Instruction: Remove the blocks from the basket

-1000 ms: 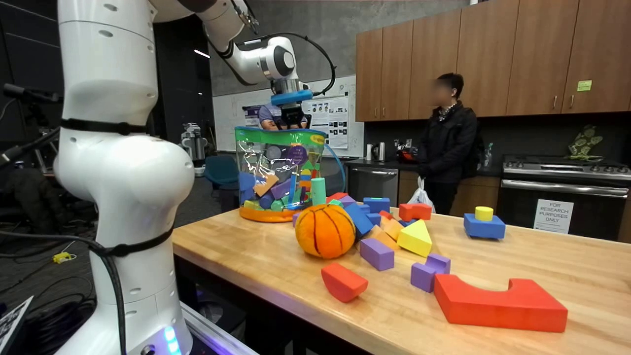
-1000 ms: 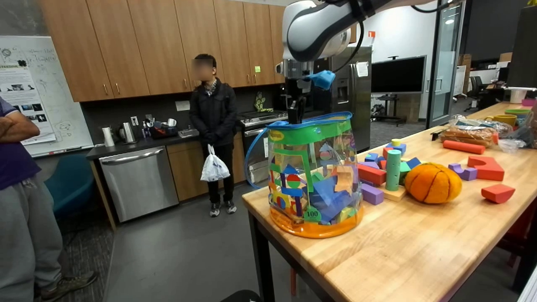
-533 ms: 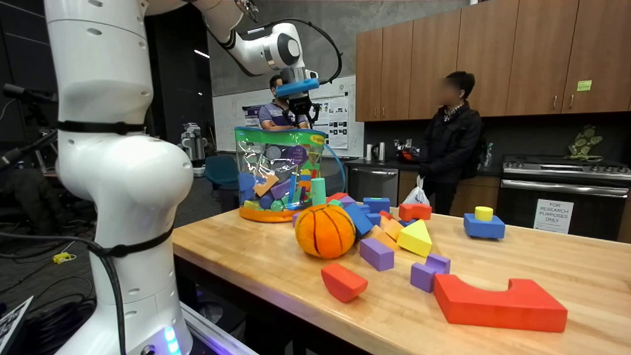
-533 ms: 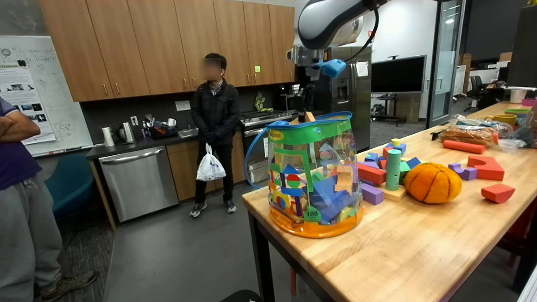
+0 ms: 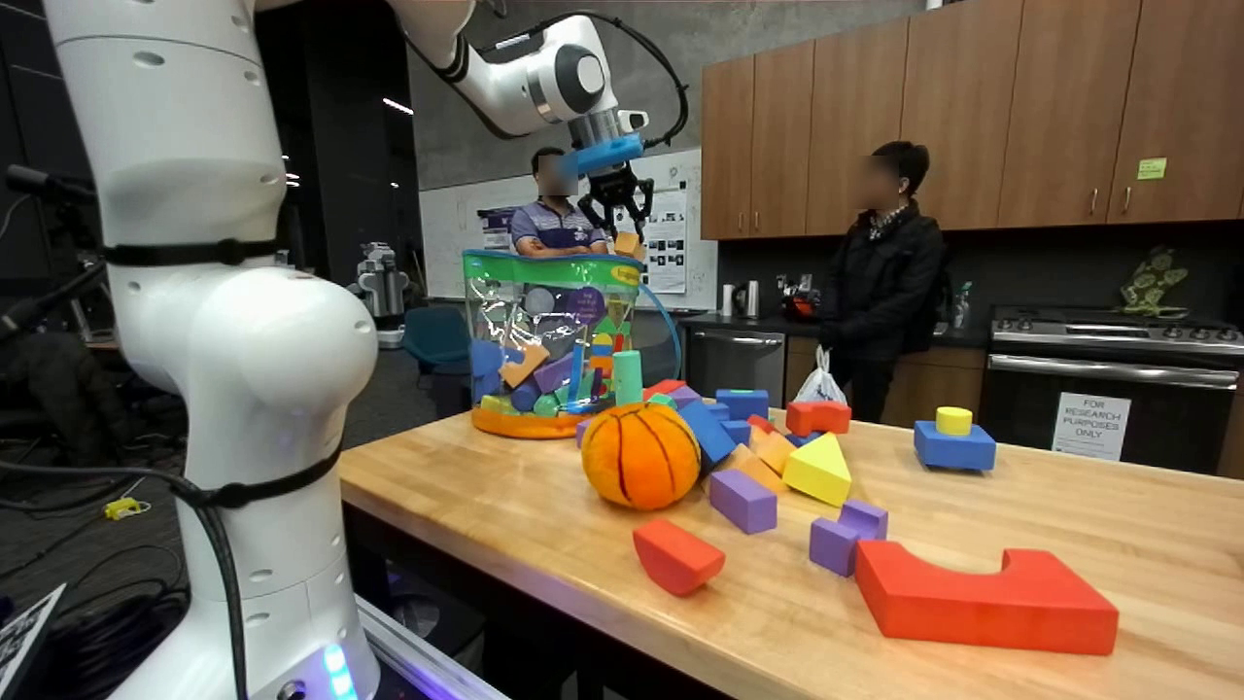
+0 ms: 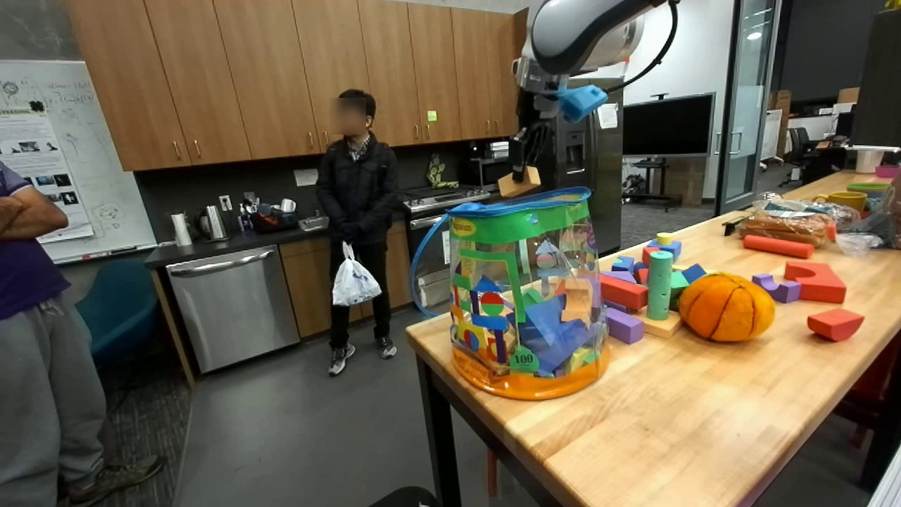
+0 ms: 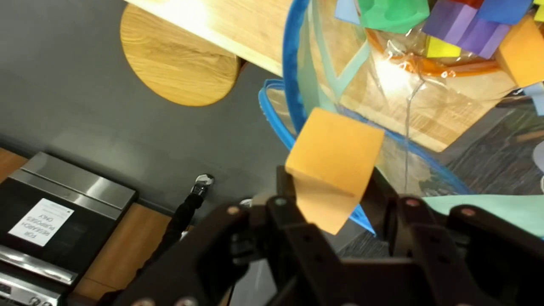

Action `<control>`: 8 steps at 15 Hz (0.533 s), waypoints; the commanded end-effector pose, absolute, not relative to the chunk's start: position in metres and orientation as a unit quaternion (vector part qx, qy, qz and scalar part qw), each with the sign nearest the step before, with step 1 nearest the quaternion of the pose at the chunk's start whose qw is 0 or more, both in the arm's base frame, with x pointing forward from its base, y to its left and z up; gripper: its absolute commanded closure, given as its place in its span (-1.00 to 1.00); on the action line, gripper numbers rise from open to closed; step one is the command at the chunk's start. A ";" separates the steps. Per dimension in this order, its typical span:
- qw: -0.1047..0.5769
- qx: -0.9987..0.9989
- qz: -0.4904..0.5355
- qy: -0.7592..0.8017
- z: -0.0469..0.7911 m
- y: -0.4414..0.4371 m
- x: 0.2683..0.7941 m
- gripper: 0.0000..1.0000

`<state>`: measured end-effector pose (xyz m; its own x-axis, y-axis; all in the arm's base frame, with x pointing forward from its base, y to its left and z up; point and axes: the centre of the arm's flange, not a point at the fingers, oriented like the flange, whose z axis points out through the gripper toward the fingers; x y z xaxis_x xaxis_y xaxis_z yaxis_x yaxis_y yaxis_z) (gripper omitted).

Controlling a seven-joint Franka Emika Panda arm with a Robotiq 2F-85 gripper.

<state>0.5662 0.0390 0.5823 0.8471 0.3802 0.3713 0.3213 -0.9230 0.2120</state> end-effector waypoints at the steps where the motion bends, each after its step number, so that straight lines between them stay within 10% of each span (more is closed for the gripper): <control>1: 0.081 0.956 0.252 0.129 0.583 0.015 0.544 0.65; 8: 0.073 0.960 0.269 0.034 0.561 -0.037 0.531 0.65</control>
<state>0.5488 -0.0196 0.5724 0.8512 0.1728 0.4956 0.1028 -0.9809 0.1654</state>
